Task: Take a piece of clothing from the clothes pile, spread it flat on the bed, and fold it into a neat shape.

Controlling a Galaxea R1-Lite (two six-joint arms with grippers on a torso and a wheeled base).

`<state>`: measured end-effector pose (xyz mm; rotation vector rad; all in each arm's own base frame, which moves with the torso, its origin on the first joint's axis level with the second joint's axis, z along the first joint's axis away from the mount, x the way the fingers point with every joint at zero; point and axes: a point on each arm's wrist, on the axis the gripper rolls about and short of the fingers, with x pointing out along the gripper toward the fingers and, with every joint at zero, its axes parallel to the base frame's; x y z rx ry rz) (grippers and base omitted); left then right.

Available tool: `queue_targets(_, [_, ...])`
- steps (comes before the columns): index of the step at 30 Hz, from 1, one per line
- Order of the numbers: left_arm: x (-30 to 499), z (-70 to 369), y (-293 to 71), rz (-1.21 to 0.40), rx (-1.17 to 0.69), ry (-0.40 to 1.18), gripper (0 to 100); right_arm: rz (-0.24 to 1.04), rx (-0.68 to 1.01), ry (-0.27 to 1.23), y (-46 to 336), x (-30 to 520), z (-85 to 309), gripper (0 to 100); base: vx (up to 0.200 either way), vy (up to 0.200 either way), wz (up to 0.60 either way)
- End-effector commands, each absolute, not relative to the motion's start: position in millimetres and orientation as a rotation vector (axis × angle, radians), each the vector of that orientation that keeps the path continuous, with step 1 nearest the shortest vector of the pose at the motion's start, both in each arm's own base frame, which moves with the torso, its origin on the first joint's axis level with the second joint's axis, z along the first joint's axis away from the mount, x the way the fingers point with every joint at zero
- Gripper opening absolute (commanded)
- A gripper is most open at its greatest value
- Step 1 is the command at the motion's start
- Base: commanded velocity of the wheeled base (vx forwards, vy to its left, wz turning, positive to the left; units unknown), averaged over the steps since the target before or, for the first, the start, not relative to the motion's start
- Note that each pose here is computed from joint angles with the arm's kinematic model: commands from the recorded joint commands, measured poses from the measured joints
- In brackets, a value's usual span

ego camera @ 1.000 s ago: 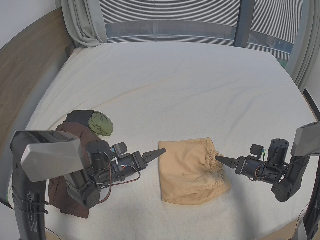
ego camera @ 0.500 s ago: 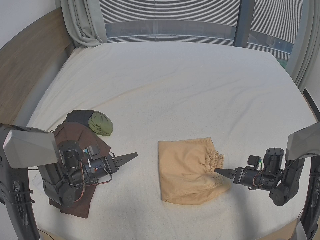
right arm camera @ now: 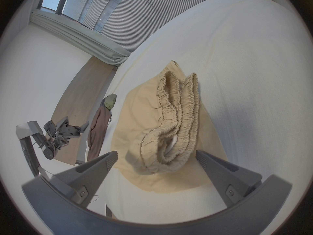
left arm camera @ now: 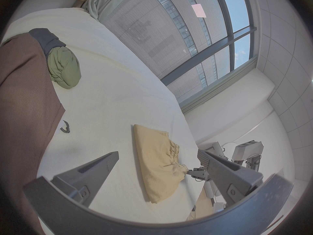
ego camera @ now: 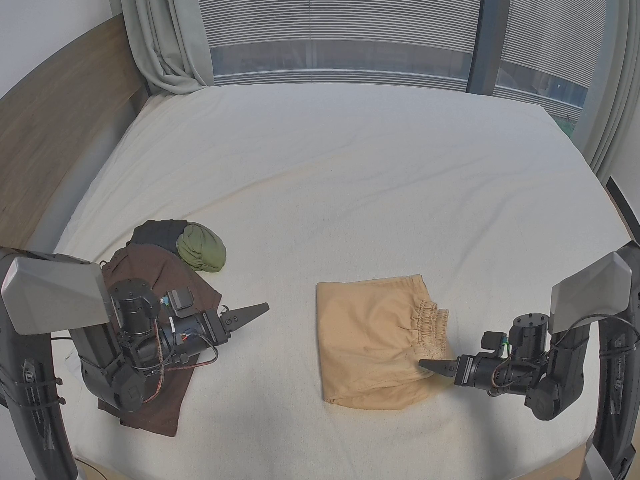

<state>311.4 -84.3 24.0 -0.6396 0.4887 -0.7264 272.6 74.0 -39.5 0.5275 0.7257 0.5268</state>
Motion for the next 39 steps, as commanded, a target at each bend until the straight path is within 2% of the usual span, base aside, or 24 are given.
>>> queue_targets(1, [311.2, 24.0, -84.1, -0.727, -0.640, 0.488, 100, 0.514, 0.515, 0.751, 82.4, 275.1, -53.4, 100, 0.000, 0.000, 0.00])
queue_targets(10, [311.5, 24.5, -83.1, -0.723, -0.639, 0.485, 100, 0.510, 0.512, 0.707, 88.2, 286.6, -52.9, 100, 0.000, 0.000, 0.00])
queue_targets(11, [311.9, 24.7, -82.7, -0.723, -0.639, 0.483, 100, 0.496, 0.508, 0.705, 88.2, 286.3, -53.1, 0, 0.000, 0.000, 0.00])
queue_targets(18, [311.7, 23.5, -82.6, -0.721, -0.640, 0.487, 100, 0.503, 0.503, 0.696, 90.1, 284.7, -48.6, 0, 0.000, 0.000, 0.00])
queue_targets(26, [311.7, 23.0, -82.6, -0.720, -0.641, 0.489, 100, 0.509, 0.491, 0.643, 82.0, 269.2, -14.2, 0, 0.000, 0.000, 0.00])
queue_targets(39, [311.7, 22.5, -83.1, -0.720, -0.640, 0.490, 100, 0.461, 0.445, 0.718, 70.3, 270.3, -46.3, 0, 0.000, 0.000, 0.00])
